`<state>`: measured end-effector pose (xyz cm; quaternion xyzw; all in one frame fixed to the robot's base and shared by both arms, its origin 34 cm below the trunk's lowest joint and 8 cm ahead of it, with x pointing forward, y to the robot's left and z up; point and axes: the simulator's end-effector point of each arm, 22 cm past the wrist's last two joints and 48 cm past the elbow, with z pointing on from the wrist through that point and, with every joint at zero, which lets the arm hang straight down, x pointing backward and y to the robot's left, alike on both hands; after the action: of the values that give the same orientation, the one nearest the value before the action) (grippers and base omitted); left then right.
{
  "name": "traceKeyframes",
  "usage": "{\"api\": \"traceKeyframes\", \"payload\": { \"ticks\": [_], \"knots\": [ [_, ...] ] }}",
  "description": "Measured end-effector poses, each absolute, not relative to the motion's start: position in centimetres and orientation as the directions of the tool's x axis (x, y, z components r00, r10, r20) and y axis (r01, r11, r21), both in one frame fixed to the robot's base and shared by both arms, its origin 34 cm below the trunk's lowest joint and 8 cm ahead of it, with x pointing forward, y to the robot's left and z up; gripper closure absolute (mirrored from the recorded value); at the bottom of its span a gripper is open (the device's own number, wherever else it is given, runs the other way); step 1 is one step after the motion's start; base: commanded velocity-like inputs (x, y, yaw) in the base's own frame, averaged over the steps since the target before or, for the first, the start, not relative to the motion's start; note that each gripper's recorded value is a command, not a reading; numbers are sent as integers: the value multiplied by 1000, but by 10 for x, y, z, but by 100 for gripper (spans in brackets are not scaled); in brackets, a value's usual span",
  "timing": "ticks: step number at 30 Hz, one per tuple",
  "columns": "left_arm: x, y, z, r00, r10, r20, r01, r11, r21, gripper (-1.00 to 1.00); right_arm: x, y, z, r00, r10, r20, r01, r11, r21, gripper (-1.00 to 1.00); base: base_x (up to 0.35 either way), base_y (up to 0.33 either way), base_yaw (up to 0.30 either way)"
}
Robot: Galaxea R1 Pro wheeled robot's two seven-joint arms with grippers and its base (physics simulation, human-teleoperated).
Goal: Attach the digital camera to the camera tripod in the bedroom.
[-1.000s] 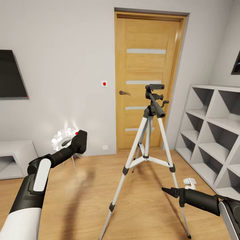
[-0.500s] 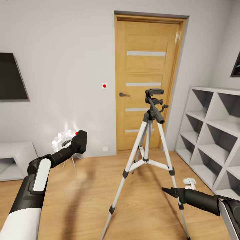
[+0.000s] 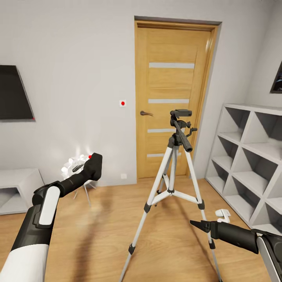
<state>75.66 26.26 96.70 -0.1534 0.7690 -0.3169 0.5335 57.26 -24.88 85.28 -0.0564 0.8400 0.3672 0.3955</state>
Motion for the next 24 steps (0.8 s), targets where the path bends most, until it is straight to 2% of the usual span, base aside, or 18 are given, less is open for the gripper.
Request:
{"api": "traceKeyframes", "payload": {
  "ticks": [11,24],
  "knots": [
    [758,263,985,-384,-574,-723,100,753,-651,100,575,-252,868,-683,197,-703,-369,737,566,-100,0,0,0],
    [759,263,1007,-386,-575,-721,99,752,-652,100,590,-291,858,-693,196,-694,-213,864,456,-100,0,0,0]
  ]
}}
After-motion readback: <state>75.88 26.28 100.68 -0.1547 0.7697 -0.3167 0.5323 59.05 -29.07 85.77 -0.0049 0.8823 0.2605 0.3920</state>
